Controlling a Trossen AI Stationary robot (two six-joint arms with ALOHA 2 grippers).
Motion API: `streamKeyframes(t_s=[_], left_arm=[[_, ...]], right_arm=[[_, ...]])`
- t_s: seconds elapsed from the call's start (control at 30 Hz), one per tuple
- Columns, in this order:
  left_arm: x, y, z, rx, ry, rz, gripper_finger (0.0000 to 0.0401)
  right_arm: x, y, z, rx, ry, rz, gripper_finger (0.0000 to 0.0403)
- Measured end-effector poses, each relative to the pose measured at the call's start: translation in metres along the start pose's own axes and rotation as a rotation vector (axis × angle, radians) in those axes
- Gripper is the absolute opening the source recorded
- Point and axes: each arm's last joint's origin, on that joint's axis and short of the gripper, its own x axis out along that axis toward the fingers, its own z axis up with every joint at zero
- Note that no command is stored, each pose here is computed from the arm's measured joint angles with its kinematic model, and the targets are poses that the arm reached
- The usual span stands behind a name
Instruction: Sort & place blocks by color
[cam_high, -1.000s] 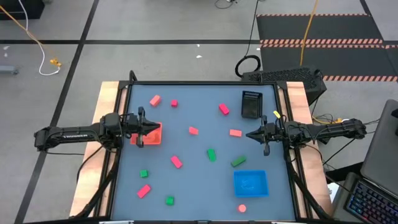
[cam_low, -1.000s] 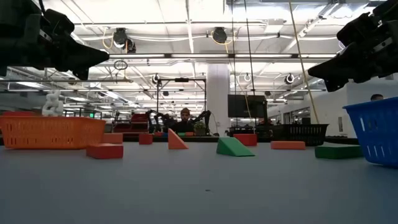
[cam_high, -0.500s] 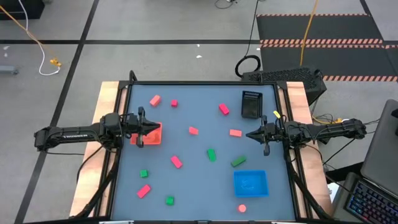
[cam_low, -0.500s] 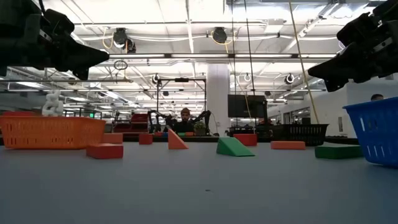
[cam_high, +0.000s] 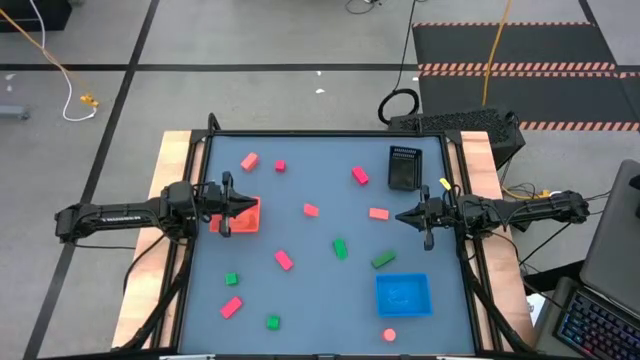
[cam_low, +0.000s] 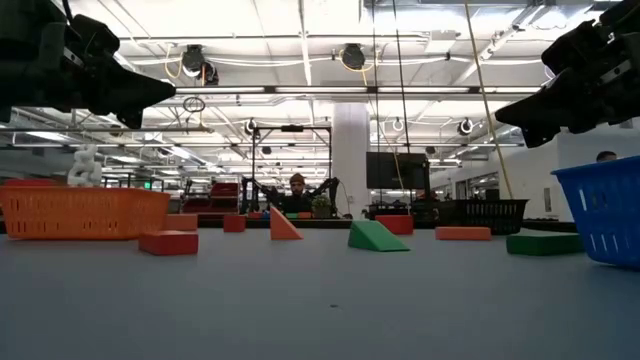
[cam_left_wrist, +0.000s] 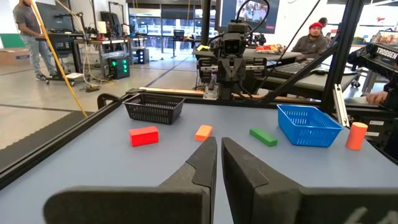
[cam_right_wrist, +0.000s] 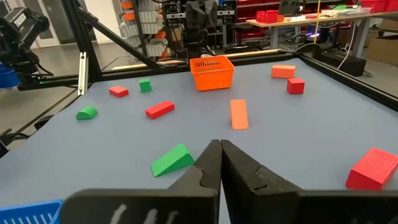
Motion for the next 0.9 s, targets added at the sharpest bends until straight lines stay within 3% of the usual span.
streamKeyframes(t_s=[0.8,0.9], left_arm=[[0.0000,0.0000,0.0000,0.000,0.000,0.000,0.0026],[0.0000,0.0000,0.0001,0.000,-0.001,0.000,0.0026]], right_arm=[[0.0000,0.0000,0.0000,0.000,0.000,0.000,0.0000],[0.0000,0.0001,0.0007,-0.053,-0.007,0.000,0.0000]])
